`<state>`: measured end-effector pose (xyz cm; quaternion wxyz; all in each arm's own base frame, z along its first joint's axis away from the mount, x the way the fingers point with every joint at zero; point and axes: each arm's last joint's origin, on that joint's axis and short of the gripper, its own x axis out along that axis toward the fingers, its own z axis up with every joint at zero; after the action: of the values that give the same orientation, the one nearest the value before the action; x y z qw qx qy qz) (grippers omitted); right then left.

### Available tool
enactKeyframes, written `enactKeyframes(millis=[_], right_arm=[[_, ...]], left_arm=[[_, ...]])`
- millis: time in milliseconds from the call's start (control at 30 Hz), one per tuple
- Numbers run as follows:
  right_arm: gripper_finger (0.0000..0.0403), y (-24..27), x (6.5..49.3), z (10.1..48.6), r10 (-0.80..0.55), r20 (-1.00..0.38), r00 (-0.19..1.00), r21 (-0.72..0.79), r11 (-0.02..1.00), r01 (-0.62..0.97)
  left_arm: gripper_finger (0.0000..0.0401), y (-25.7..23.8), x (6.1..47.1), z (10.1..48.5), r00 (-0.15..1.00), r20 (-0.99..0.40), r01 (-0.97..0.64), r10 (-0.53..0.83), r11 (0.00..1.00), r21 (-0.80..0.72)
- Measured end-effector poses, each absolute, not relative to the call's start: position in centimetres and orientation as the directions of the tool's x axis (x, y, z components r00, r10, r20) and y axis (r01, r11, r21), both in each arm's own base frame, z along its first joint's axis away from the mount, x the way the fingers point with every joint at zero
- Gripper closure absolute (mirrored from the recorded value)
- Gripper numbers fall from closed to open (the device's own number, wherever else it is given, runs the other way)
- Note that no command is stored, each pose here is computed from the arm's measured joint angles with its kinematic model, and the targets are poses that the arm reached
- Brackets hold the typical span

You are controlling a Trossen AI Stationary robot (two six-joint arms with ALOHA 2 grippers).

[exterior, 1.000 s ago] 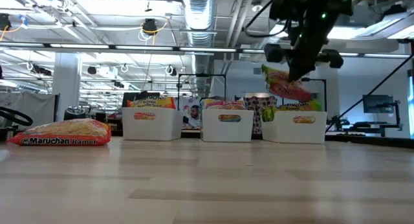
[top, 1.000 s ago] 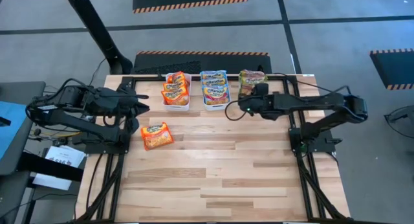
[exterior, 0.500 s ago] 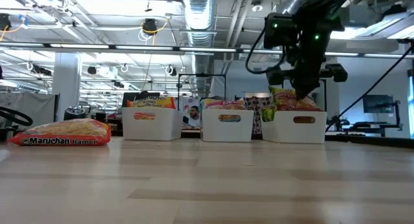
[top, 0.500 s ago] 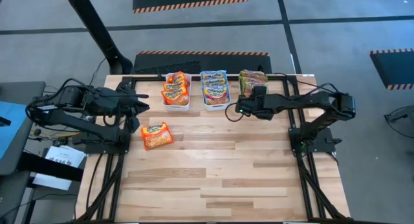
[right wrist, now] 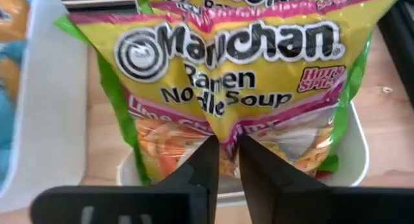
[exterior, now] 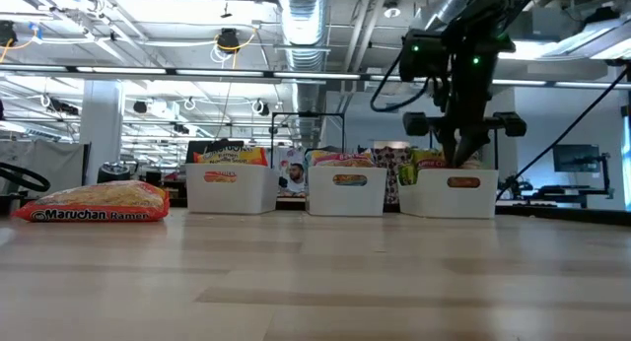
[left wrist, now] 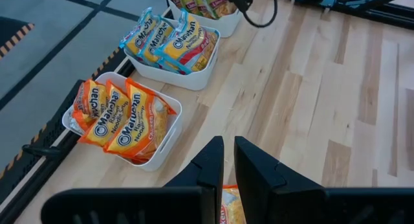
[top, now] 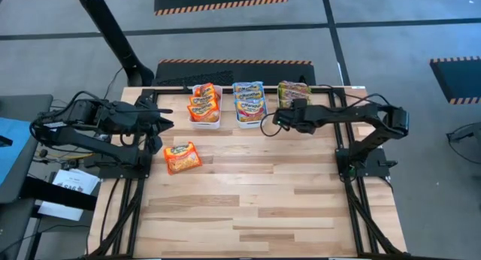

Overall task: Sort Maruchan noodles
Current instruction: Put the green noodle pack into the right white bin

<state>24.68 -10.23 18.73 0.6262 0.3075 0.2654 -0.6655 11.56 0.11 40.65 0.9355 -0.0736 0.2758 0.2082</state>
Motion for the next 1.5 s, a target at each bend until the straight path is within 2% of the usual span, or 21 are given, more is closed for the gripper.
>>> enactKeyframes(millis=[333, 500, 633, 733, 833, 1033, 1500], right_arm=[[0.0262, -10.3, 23.2, 21.9, -0.669, -0.740, 0.073, 0.145, -0.052, 0.988], [0.0238, -9.8, 22.4, 24.4, -0.650, -0.728, 0.218, 0.299, -0.014, 0.954], [0.0235, -9.6, 22.4, 26.3, -0.620, -0.682, 0.387, 0.390, 0.139, 0.910], [0.0241, -10.2, 22.3, 26.8, -0.594, -0.667, 0.450, 0.385, 0.243, 0.890], [0.0251, -11.2, 21.9, 26.4, -0.553, -0.704, 0.445, 0.350, 0.274, 0.896], [0.0268, -12.9, 21.5, 24.9, -0.488, -0.782, 0.388, 0.316, 0.225, 0.922], [0.0276, -14.7, 21.2, 21.3, -0.378, -0.903, 0.206, 0.159, 0.151, 0.976]], left_arm=[[0.0376, 0.1, 11.6, 40.7, 0.761, -0.547, -0.431, 0.349, 0.902, -0.024], [0.0376, 0.1, 11.6, 40.7, 0.761, -0.547, -0.423, 0.349, 0.906, -0.012], [0.0376, 0.1, 11.6, 40.7, 0.760, -0.546, -0.419, 0.353, 0.908, 0.004], [0.0376, 0.2, 11.5, 40.7, 0.747, -0.533, -0.446, 0.396, 0.894, 0.039], [0.0376, 0.4, 11.5, 40.8, 0.728, -0.514, -0.494, 0.454, 0.867, 0.067], [0.0376, 0.7, 11.4, 40.9, 0.691, -0.480, -0.569, 0.540, 0.817, 0.099], [0.0376, 0.7, 11.5, 41.0, 0.699, -0.464, -0.595, 0.544, 0.803, 0.044]])
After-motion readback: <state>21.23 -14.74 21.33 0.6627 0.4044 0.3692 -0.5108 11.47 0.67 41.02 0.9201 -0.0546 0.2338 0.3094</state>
